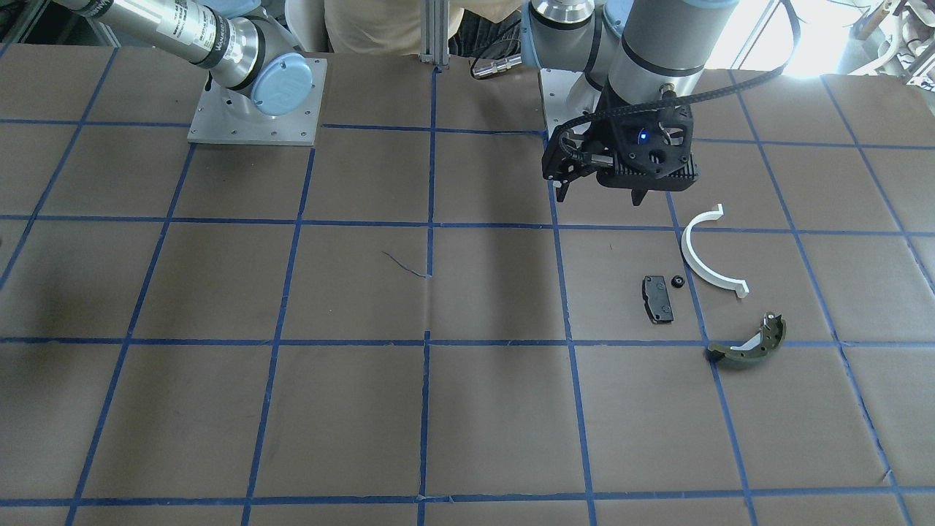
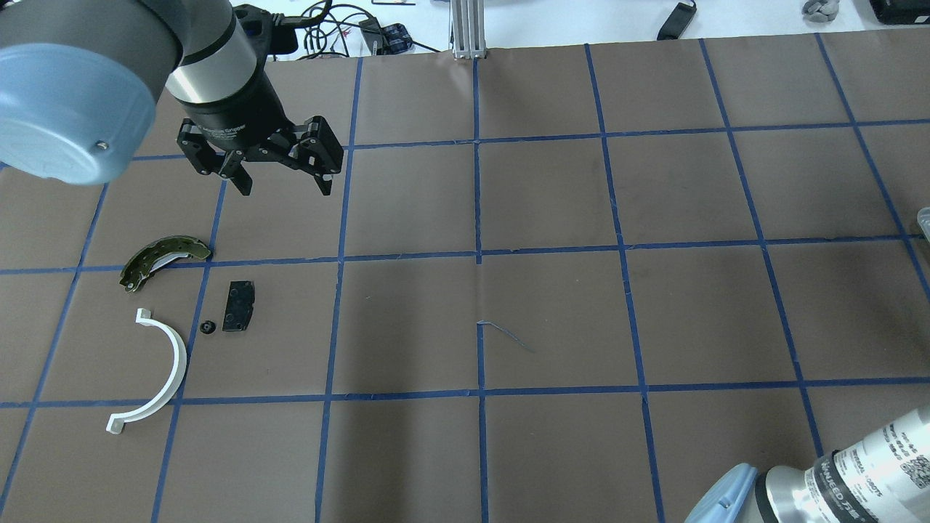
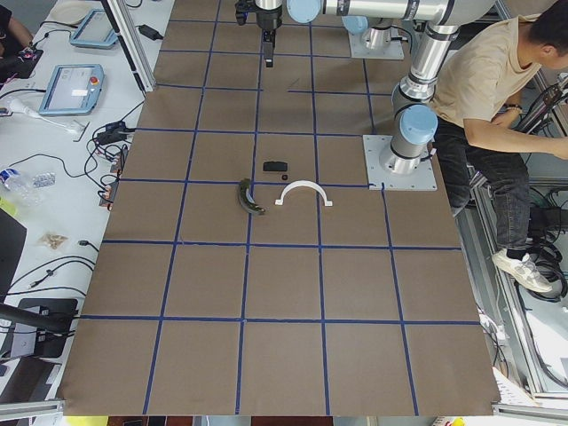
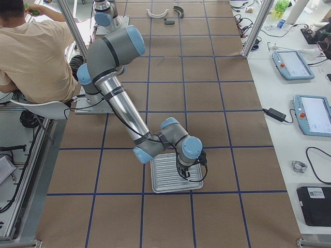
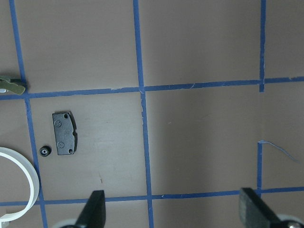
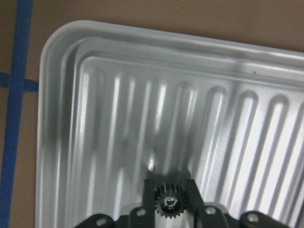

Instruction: Place bearing gear from tray to pile

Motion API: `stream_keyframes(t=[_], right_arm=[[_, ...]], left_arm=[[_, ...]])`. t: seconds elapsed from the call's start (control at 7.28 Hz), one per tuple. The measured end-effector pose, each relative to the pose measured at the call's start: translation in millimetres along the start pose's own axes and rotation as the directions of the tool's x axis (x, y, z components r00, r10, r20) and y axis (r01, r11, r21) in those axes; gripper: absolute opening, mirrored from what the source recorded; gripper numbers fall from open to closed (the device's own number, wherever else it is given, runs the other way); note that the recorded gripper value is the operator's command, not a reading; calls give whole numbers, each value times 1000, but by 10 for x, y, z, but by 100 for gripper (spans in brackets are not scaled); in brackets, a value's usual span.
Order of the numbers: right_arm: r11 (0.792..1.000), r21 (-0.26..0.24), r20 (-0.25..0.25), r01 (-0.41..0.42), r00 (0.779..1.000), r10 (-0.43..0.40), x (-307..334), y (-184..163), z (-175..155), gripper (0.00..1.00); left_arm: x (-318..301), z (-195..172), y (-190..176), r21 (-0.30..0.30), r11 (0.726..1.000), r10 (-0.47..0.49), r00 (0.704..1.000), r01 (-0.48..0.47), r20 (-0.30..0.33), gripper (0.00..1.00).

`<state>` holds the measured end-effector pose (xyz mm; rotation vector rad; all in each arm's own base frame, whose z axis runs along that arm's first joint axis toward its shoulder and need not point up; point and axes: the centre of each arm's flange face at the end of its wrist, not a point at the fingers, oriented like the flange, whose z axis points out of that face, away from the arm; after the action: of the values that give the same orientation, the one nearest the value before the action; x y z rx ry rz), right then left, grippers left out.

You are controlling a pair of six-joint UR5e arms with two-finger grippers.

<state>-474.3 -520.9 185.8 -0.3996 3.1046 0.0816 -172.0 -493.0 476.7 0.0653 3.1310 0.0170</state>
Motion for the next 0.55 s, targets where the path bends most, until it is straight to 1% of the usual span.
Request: stream_keyframes(t=[0.14, 0.27, 0.41, 0.55], right_arm=[[1000, 3, -7, -3, 1000, 3, -24, -6, -100, 8], [1000, 10, -21, 4, 1000, -4, -100, -60, -269, 8], [1000, 14, -34, 16, 999, -15, -270, -208, -463, 8], [1000, 16, -36, 18, 999, -18, -562, -464, -614, 8]], left_arm=[[-6, -3, -4, 1, 1000, -1, 1000, 1, -1, 100], [-9, -6, -5, 2, 1000, -2, 1000, 2, -1, 100], [-10, -5, -6, 2, 1000, -2, 1000, 2, -1, 100], [-9, 0, -10, 1, 1000, -2, 1000, 2, -1, 100]])
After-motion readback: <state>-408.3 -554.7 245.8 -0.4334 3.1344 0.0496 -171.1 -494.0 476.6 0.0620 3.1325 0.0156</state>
